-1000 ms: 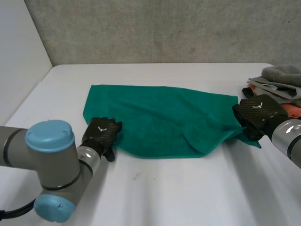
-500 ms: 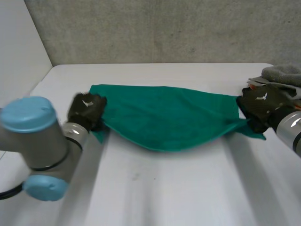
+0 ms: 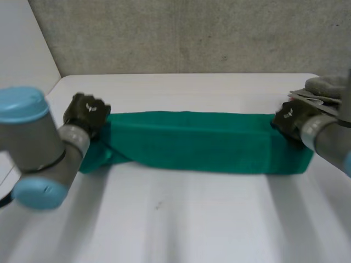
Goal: Fold the laundry.
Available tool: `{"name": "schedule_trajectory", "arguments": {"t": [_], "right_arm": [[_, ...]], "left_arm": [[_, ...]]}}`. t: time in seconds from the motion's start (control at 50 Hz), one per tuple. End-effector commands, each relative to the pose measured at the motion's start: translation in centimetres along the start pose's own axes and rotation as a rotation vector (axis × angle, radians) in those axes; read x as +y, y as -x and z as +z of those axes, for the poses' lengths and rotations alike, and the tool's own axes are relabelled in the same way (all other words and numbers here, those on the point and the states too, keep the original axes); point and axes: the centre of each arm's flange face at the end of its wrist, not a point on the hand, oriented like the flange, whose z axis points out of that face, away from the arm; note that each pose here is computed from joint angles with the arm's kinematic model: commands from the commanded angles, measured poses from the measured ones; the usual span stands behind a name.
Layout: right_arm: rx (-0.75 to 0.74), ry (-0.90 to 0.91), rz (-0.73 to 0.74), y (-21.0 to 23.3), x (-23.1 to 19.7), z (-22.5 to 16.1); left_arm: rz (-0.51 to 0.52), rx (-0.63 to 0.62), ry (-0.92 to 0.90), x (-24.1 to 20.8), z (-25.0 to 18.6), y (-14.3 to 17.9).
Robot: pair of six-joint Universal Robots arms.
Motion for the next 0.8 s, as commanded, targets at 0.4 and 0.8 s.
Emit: {"name": "schedule_trajectory", "arguments": {"t": [0.4,0.8], "right_arm": [[0.621,-0.508,0.12,-7.6,-6.6,0.1],[0.078,-0.146,0.171,5.7,3.0,-1.4]], "left_arm": [[-0.056,-0.417,-0.492,-8.1,2.2,7.1],[-0.009,-0.033,-0.079,5.9,-1.7,-1.8]]}}
